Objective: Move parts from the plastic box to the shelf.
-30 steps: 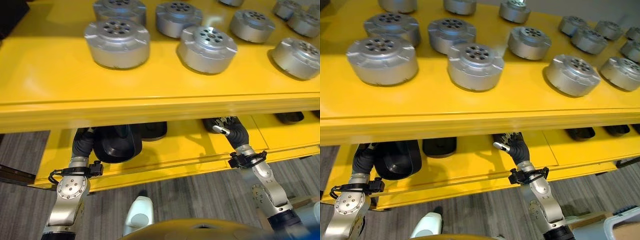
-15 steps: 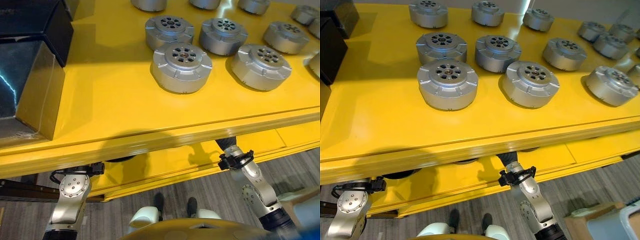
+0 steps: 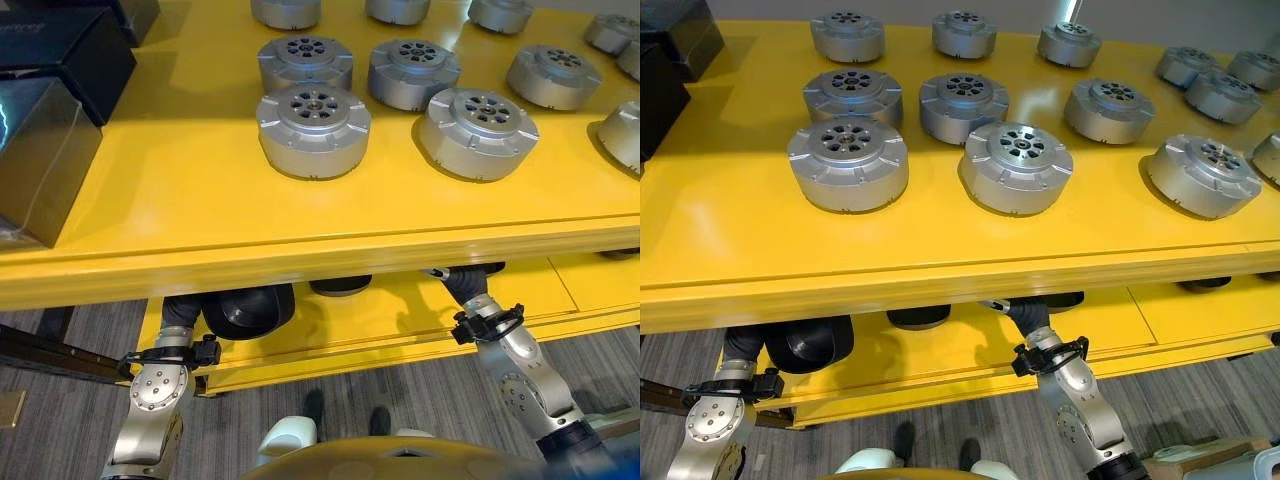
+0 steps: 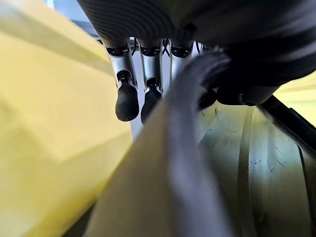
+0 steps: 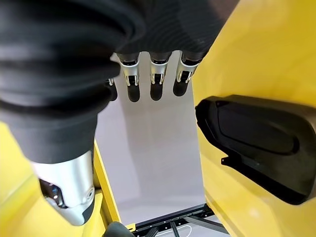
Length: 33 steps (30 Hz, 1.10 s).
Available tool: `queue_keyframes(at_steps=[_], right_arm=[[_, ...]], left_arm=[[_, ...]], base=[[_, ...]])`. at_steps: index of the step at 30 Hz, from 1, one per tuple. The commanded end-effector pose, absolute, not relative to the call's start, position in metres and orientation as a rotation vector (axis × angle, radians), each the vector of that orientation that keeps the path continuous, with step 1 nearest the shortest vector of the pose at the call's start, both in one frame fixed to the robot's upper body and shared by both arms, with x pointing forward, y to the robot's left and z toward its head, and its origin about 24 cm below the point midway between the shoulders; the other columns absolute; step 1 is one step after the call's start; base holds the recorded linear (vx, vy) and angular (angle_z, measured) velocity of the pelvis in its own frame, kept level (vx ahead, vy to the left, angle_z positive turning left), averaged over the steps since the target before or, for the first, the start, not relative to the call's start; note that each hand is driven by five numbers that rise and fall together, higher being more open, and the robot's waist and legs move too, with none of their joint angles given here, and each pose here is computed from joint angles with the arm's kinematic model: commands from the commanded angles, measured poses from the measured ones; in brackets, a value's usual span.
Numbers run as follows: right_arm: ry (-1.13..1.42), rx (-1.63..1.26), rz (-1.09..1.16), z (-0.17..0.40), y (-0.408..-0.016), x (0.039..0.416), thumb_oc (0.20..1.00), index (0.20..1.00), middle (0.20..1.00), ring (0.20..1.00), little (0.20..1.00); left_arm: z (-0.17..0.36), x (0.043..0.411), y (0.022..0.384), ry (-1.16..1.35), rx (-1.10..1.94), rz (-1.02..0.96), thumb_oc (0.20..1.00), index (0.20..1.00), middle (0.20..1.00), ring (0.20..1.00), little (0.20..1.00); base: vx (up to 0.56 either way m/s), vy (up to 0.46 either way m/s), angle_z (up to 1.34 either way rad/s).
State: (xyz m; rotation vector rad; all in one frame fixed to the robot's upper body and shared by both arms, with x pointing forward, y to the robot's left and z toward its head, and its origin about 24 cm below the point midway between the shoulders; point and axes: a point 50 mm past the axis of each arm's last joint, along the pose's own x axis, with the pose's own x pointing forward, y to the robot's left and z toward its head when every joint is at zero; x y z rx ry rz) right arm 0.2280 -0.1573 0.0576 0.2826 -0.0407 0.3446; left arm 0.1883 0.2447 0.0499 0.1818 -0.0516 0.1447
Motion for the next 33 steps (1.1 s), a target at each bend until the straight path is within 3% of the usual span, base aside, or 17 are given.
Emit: queue_keyframes(at_steps=[1,17,33], right_arm=[[-0.196,0.276,0.351,0.086,-0.161,0.240,1.000,1.000,1.000,1.000,1.000],[-0.175,0.293,0.270,0.078,-0.166,0.242,1.000,1.000,1.000,1.000,1.000],[-0.132,0.324,0.355,0.074,-0.143,0.241,1.000,1.000,1.000,1.000,1.000]], left_arm=[[0.083,0.206,0.237,-0.255,0.150,0.116,0.200,0.200,0.200,0.200,0.200],[0.100,0.222,0.219,-0.336,0.147,0.024,0.200,0.200,0.200,0.200,0.200],[0.106,0.237,0.213,-0.357,0.225,-0.008,0.200,0.200,0.200,0.200,0.200]], base=[[-0.02,0.010,0.33],[0.05,0.161,0.14],[0.03,0.149,-0.17]])
